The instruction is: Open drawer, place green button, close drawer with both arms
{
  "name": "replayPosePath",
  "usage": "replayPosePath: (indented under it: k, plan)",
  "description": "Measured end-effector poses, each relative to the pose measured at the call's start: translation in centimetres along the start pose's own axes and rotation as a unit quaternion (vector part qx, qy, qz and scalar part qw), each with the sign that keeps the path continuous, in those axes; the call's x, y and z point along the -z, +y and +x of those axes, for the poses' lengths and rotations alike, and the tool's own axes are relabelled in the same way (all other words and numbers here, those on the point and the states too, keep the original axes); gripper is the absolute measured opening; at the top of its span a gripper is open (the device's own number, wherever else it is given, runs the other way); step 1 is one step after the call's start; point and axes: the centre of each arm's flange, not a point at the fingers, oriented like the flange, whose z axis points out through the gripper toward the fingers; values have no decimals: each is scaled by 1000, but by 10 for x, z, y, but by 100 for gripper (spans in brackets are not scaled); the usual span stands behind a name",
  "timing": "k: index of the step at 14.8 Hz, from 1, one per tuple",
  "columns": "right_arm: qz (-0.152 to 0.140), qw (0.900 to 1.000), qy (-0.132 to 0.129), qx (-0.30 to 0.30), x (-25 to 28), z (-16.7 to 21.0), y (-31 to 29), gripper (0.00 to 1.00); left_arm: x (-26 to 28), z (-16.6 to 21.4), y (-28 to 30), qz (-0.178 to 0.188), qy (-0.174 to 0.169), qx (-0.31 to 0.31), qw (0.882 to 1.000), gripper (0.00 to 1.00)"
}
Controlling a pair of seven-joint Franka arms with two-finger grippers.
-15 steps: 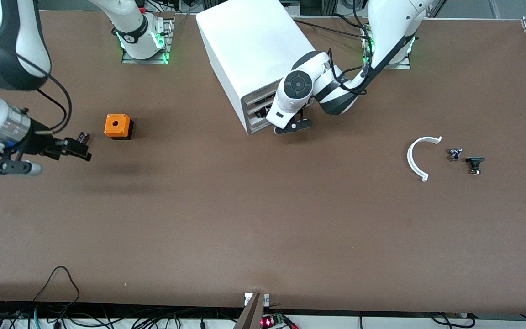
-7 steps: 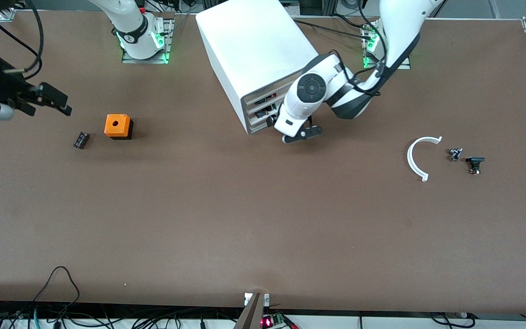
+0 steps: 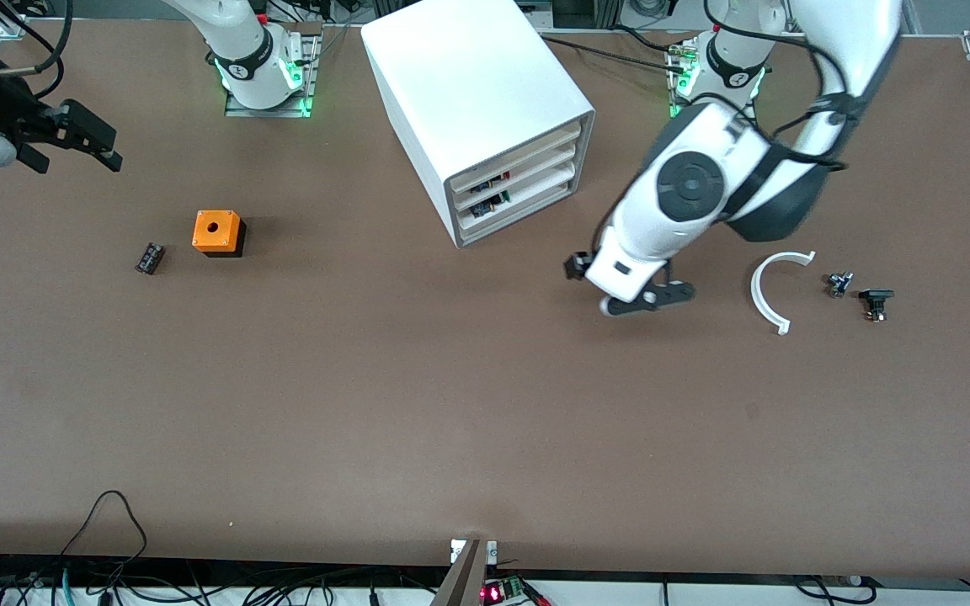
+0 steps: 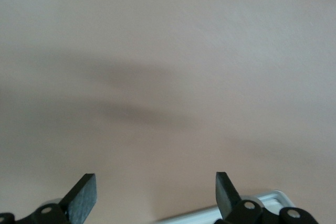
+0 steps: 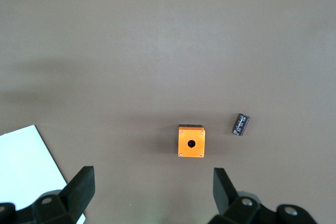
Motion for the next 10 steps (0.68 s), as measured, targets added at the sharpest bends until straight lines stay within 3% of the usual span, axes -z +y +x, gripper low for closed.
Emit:
replayPosePath:
  k: [5, 10]
  plan:
    - [-3, 1000, -2, 3, 16, -3, -12, 100, 74, 41, -80, 24, 29, -100, 994, 100]
    - [-5, 1000, 10, -3, 29, 1, -9, 100, 133, 52, -203, 13, 45, -166, 985, 100]
